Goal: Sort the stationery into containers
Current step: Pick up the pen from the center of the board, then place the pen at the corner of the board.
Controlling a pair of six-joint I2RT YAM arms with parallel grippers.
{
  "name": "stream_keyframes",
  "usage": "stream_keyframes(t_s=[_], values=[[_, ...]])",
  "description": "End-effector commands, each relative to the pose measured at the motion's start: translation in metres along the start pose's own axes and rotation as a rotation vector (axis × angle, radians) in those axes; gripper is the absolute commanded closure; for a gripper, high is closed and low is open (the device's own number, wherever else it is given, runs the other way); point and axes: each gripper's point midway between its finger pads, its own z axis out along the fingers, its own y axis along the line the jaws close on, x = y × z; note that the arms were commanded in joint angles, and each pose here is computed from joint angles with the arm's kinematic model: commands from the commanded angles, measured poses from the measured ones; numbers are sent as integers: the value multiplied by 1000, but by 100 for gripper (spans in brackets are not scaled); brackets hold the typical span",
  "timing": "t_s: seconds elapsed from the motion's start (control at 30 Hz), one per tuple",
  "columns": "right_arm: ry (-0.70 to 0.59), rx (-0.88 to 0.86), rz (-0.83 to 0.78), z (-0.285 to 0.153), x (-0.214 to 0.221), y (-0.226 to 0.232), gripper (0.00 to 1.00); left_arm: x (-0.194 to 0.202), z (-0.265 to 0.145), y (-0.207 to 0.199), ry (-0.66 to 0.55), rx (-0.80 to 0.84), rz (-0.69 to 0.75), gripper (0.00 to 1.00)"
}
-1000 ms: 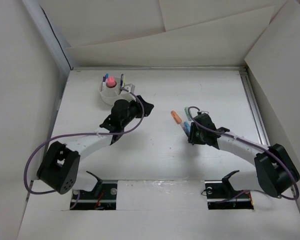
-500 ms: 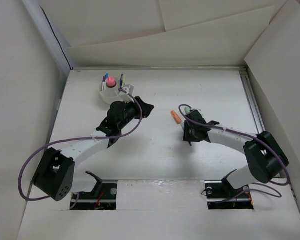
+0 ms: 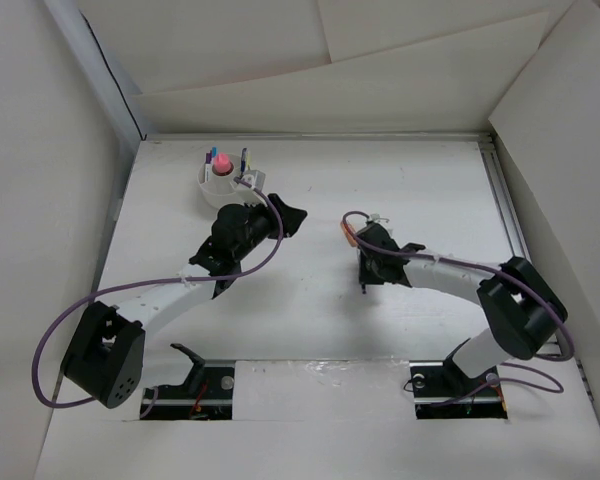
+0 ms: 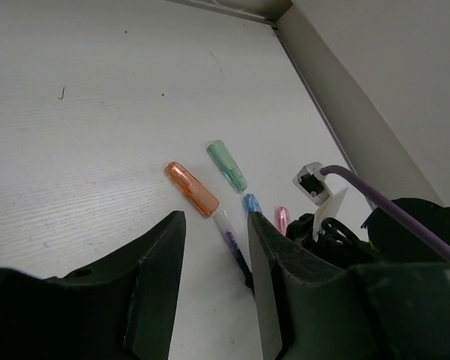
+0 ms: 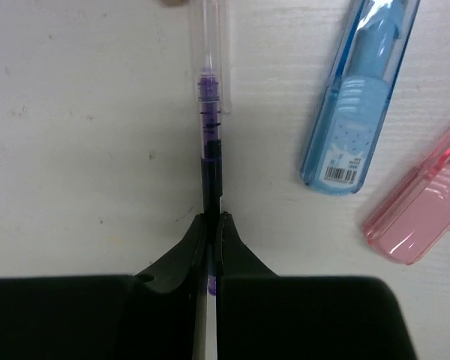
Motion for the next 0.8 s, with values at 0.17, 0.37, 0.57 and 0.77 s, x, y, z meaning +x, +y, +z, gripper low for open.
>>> stream_keyframes(t_s=[0.17,0.37,0.57,0.77], values=[[-130,-103,-40,-62,-32,29,100,-9,-2,-24,10,97,9,70],[-279,-325,-104,-94,-81,87,100,-2,5,-37,64,167,-19,68],[-303,-428,-142,-101,-104,123,100,3,8,-45,99,208,-30,50],[-315,-503,-182,-110,-109,142,100,17,17,-38,153,199,-42,46]])
